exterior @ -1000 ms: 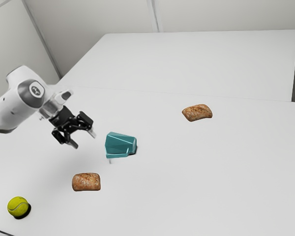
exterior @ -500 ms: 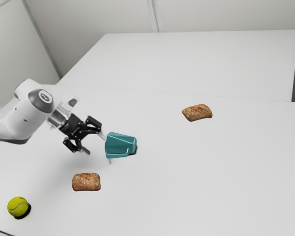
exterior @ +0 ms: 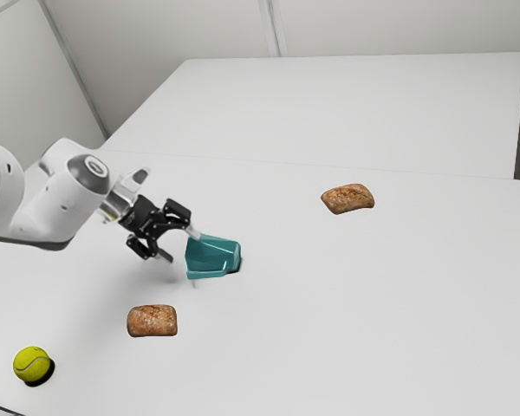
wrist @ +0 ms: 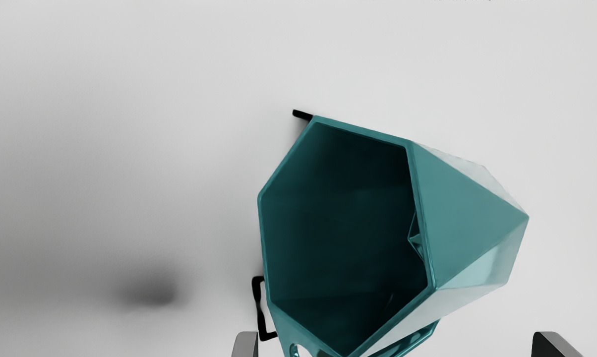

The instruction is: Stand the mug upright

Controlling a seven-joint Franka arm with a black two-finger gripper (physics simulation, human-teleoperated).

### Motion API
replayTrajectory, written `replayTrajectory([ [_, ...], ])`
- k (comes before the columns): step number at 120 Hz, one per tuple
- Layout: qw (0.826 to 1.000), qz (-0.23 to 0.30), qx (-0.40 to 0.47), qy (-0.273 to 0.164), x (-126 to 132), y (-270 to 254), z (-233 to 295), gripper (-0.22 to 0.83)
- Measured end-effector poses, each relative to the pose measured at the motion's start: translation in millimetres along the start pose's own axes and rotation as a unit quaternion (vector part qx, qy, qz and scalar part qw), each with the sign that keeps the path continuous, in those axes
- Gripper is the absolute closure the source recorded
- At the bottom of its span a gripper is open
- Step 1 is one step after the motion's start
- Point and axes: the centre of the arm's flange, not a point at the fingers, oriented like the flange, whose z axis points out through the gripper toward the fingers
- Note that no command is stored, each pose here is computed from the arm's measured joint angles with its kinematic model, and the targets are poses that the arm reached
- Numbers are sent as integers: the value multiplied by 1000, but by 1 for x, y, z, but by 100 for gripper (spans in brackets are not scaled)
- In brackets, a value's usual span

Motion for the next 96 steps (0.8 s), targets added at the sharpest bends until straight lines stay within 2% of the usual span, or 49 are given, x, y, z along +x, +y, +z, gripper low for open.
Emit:
replayTrajectory([
  [26, 1000, 21, 0, 2, 7, 4, 5, 0],
  [83, 998, 10, -69, 12, 13, -2, 27, 0],
  [96, 997, 11, -81, 15, 13, -2, 28, 9],
])
